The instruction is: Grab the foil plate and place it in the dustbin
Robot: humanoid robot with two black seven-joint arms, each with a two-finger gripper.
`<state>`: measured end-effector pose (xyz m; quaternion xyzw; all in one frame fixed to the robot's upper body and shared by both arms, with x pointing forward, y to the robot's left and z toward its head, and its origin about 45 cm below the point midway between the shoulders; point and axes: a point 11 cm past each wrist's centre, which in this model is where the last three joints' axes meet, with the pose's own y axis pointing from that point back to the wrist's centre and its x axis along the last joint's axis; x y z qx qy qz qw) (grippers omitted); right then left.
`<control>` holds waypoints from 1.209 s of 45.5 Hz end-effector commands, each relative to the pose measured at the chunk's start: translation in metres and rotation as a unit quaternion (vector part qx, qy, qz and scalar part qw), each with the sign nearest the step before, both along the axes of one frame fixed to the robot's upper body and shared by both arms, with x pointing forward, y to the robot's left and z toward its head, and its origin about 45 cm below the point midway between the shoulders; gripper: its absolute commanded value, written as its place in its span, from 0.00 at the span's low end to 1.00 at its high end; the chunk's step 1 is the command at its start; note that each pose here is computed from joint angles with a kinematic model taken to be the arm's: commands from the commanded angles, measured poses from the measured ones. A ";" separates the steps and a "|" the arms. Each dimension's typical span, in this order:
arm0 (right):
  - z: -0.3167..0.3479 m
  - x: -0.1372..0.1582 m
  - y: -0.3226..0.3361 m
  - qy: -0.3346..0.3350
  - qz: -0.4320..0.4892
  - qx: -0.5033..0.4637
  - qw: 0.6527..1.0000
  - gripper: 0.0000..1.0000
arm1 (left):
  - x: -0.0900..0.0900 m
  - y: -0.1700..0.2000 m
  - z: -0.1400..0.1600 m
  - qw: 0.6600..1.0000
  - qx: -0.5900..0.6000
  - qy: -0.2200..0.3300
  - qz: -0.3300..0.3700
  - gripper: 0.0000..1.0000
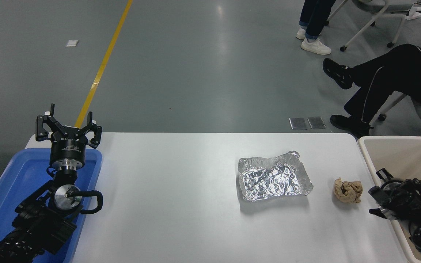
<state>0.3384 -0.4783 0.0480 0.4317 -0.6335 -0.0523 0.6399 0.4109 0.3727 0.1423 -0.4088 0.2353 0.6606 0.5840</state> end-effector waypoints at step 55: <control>0.044 0.044 0.001 -0.043 0.010 0.011 0.999 0.86 | 0.000 0.000 0.000 1.000 0.000 0.000 0.001 0.99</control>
